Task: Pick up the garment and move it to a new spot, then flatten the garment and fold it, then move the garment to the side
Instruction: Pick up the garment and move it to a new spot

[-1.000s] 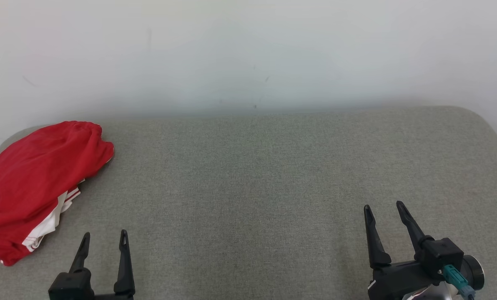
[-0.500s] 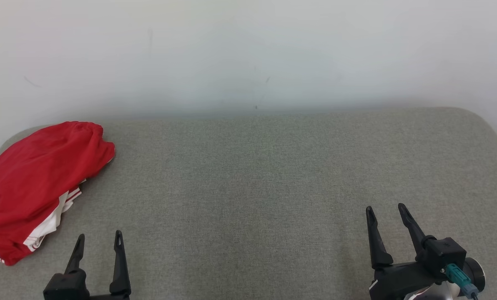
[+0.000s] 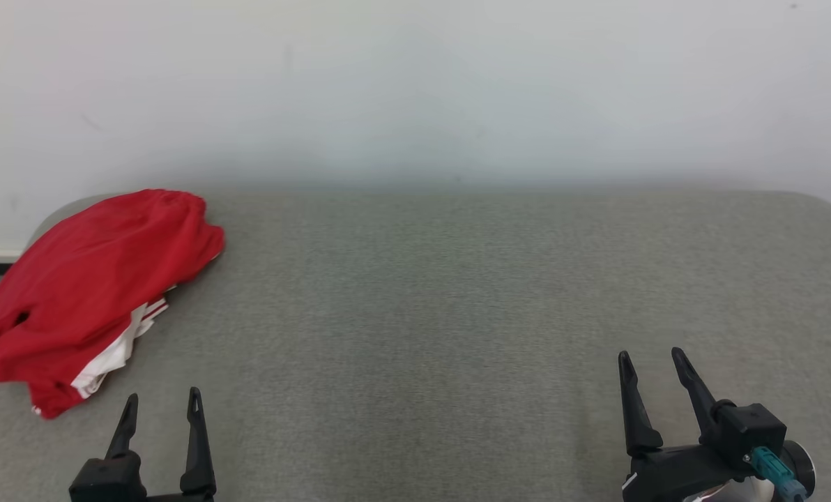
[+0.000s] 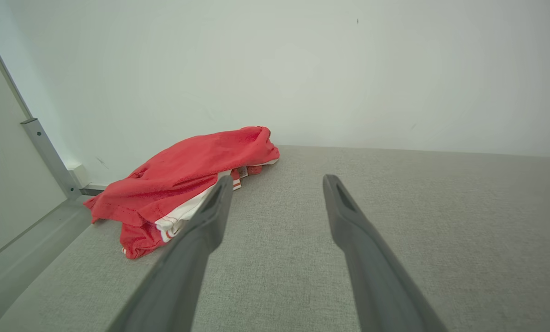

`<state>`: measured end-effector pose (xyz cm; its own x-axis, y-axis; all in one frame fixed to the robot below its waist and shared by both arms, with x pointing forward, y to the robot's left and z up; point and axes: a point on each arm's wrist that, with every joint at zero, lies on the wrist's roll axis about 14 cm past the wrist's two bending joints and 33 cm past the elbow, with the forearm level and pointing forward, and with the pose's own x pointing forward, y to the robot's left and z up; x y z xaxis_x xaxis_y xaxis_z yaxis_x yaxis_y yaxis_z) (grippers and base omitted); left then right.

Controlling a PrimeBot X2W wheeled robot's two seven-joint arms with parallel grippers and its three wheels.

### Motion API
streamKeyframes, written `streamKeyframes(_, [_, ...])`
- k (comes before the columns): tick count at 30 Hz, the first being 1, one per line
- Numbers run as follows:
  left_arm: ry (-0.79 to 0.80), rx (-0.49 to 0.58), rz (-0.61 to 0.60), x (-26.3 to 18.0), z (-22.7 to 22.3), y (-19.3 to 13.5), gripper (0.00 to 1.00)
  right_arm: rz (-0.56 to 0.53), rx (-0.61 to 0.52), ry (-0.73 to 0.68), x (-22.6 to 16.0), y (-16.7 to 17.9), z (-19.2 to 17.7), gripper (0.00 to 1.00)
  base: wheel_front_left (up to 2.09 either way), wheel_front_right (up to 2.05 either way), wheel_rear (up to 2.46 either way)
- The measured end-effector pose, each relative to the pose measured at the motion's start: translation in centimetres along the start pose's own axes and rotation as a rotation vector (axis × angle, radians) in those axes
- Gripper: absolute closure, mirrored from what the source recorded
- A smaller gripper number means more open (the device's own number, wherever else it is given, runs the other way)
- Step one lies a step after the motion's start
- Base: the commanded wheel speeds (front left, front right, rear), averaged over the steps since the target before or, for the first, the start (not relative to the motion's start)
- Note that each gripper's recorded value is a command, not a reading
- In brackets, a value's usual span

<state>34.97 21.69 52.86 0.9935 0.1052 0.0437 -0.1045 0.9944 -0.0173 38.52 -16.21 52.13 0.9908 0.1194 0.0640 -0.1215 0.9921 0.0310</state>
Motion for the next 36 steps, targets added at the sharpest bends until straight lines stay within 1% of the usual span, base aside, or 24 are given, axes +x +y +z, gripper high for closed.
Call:
streamKeyframes(6, [0.007, -0.002, 0.08, -1.3, -0.2, 2.5, 0.0, 0.057, 0.007, 0.024, 0.9, 1.9, -0.9, 0.0, 0.0, 0.0, 0.0])
streamKeyframes(14, [0.025, -0.005, 0.201, -4.0, -0.7, 6.2, 0.0, 0.163, 0.013, 0.039, 2.6, 5.6, -1.6, 0.0, 0.0, 0.0, 0.0])
streamKeyframes(15, [0.025, -0.005, 0.201, -4.0, -0.7, 6.2, 0.0, 0.163, 0.013, 0.039, 2.6, 5.6, -1.6, 0.0, 0.0, 0.0, 0.0])
streamKeyframes(26, [0.029, -0.013, 0.355, -7.9, -1.0, 10.2, 0.0, 0.307, 0.015, 0.051, 4.3, 10.9, -2.1, 0.0, 0.0, 0.0, 0.0])
streamKeyframes(36, [0.023, -0.013, 0.498, -11.9, -0.9, 13.5, 0.0, 0.429, 0.014, 0.065, 5.0, 15.4, -2.4, 0.0, 0.0, 0.0, 0.0])
